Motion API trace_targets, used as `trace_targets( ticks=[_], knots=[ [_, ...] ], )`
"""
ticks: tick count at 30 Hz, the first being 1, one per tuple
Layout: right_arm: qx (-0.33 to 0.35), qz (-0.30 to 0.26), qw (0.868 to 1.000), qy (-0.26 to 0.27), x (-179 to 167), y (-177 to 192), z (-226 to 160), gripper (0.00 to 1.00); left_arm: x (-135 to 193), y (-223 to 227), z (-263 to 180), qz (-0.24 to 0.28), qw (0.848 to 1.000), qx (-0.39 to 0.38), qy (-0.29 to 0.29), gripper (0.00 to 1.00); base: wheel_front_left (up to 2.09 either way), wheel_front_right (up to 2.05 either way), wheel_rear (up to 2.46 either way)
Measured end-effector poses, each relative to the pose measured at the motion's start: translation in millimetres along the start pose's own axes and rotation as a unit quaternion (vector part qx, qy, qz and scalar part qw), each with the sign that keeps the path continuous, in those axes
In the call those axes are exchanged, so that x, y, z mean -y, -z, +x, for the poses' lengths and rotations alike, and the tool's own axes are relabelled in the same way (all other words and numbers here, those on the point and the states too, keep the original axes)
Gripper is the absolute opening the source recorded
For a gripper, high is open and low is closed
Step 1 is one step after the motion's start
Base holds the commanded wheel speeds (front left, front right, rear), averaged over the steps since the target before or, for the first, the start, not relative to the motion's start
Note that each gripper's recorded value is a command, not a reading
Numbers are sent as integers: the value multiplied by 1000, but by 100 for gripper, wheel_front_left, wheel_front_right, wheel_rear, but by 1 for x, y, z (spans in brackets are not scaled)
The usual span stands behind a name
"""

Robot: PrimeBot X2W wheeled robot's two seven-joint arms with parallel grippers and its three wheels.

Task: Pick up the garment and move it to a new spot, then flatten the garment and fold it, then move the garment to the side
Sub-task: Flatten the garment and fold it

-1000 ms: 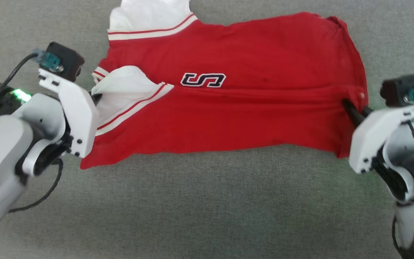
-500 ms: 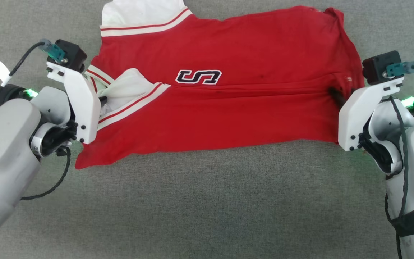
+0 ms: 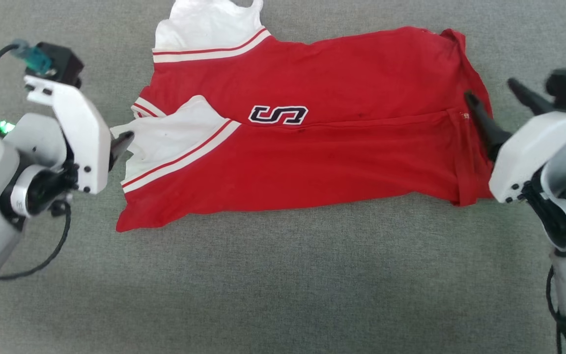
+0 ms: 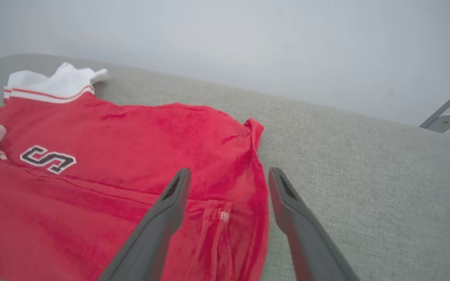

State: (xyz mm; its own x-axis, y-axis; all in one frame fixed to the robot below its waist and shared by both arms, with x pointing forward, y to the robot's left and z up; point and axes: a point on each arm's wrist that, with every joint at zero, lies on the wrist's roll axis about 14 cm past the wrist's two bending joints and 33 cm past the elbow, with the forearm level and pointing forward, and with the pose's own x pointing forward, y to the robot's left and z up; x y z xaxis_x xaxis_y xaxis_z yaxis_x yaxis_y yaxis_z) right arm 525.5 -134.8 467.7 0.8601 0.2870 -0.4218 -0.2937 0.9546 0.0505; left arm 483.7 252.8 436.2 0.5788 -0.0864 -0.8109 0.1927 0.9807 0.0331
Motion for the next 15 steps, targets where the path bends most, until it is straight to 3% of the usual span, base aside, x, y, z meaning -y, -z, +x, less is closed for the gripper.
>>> trace_targets(
  ticks=[5, 15],
  knots=[
    [63, 17, 998, 19, 5, -20, -18, 100, 13, 19, -11, -17, 1000, -24, 8, 100, 0, 0, 0],
    [116, 64, 989, 67, 20, -19, -50, 100, 29, 67, -5, -54, 994, -89, 16, 100, 0, 0, 0]
  ],
)
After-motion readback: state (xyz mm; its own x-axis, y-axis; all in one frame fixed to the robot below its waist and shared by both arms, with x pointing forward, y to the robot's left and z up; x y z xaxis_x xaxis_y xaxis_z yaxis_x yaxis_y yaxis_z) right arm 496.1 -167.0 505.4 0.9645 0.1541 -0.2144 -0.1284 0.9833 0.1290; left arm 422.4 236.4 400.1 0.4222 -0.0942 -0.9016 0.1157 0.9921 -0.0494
